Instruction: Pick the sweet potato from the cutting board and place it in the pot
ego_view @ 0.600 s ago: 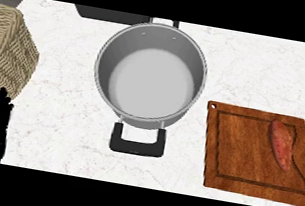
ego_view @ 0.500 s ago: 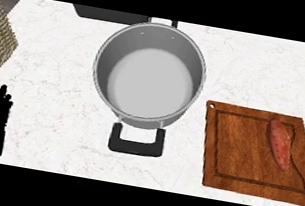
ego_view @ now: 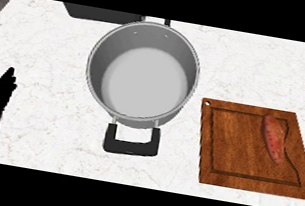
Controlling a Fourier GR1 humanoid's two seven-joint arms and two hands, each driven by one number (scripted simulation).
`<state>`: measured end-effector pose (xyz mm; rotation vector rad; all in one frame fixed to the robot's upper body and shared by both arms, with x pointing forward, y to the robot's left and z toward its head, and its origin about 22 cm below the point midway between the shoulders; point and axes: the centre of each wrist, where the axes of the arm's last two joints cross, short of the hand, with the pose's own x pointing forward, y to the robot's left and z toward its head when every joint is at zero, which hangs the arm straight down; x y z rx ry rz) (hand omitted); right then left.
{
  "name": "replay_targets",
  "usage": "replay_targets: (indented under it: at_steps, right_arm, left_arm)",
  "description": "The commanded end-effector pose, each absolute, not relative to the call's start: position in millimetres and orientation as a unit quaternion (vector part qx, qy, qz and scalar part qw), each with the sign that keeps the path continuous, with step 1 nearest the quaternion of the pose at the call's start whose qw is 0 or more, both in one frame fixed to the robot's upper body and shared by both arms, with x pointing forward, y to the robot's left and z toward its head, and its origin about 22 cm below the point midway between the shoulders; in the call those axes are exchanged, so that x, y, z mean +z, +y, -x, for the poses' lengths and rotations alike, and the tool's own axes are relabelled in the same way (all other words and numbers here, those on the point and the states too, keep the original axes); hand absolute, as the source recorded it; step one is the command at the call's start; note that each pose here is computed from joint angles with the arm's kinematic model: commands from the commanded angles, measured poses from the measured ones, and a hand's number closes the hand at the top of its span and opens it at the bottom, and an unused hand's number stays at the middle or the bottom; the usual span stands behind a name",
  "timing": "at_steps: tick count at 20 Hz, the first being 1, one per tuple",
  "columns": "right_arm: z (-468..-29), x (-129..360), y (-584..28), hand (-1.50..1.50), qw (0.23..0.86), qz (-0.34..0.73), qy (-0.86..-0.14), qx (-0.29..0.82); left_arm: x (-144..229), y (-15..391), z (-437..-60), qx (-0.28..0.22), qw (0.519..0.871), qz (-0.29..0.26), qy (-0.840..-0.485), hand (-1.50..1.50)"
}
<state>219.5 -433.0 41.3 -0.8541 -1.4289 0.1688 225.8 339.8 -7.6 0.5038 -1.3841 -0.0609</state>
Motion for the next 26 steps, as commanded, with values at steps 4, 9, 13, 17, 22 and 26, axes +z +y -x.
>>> replay_targets:
  at_steps: [4, 9, 13, 17, 22, 26]
  right_arm:
    - [-173, 46, -446, -1.50, 0.634, 0.408, -0.649, 0.105]
    - [-186, 92, -440, -1.50, 0.685, 0.383, -0.589, 0.194]
    - [-228, 118, -433, -1.50, 0.713, 0.368, -0.553, 0.226]
    - [-257, 142, -423, -1.50, 0.747, 0.346, -0.491, 0.285]
    - [-271, 149, -402, -1.50, 0.788, 0.314, -0.372, 0.376]
    - [-290, 148, -376, -1.50, 0.806, 0.271, -0.335, 0.406]
  left_arm:
    - [25, 334, -238, -0.059, 0.744, -0.204, -0.634, 0.00]
    - [8, 317, -228, -0.068, 0.743, -0.206, -0.633, 0.00]
    - [29, 333, -240, -0.071, 0.741, -0.197, -0.637, 0.00]
    - [31, 314, -250, -0.077, 0.742, -0.187, -0.639, 0.00]
    - [23, 326, -237, -0.086, 0.740, -0.182, -0.641, 0.00]
    - [18, 324, -235, -0.074, 0.740, -0.194, -0.639, 0.00]
